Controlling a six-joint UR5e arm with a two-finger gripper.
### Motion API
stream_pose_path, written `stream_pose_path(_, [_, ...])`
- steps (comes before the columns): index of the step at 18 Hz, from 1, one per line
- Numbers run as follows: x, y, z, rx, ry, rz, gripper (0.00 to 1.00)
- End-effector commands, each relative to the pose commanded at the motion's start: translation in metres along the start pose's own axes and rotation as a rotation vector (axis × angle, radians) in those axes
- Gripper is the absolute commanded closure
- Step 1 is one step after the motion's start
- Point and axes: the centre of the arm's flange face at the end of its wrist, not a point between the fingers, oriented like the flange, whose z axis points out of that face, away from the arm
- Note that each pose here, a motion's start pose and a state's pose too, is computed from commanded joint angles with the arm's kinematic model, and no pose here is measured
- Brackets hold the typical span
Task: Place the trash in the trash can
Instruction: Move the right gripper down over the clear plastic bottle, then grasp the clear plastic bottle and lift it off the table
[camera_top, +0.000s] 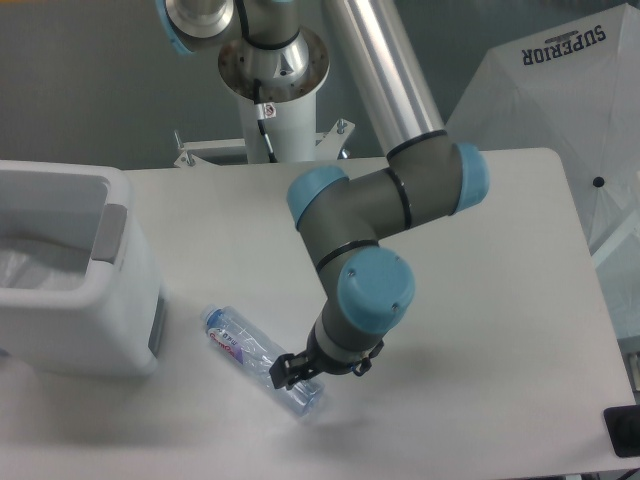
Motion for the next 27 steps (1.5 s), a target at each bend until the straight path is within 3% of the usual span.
stream_pose_path(6, [0.009, -0.004, 0.042, -0.085, -0.071, -0.037, 0.00])
stream_pose_path(12, [0.018, -0.006, 0.063, -0.107, -0.083, -0.023, 0.00])
stream_pose_path(13, [0.018, -0.006, 0.063, -0.107, -0.083, -0.023, 0.04])
stream_pose_path(18, [0.018, -0.009, 0.064, -0.100, -0.079, -0.022, 0.49])
stream_pose_path(23, [0.021, -0.016, 0.051, -0.070, -0.074, -0.010, 0.52])
stream_pose_path(27, [0.029, -0.029, 0.007, 0.068, -0.056, 0.014, 0.52])
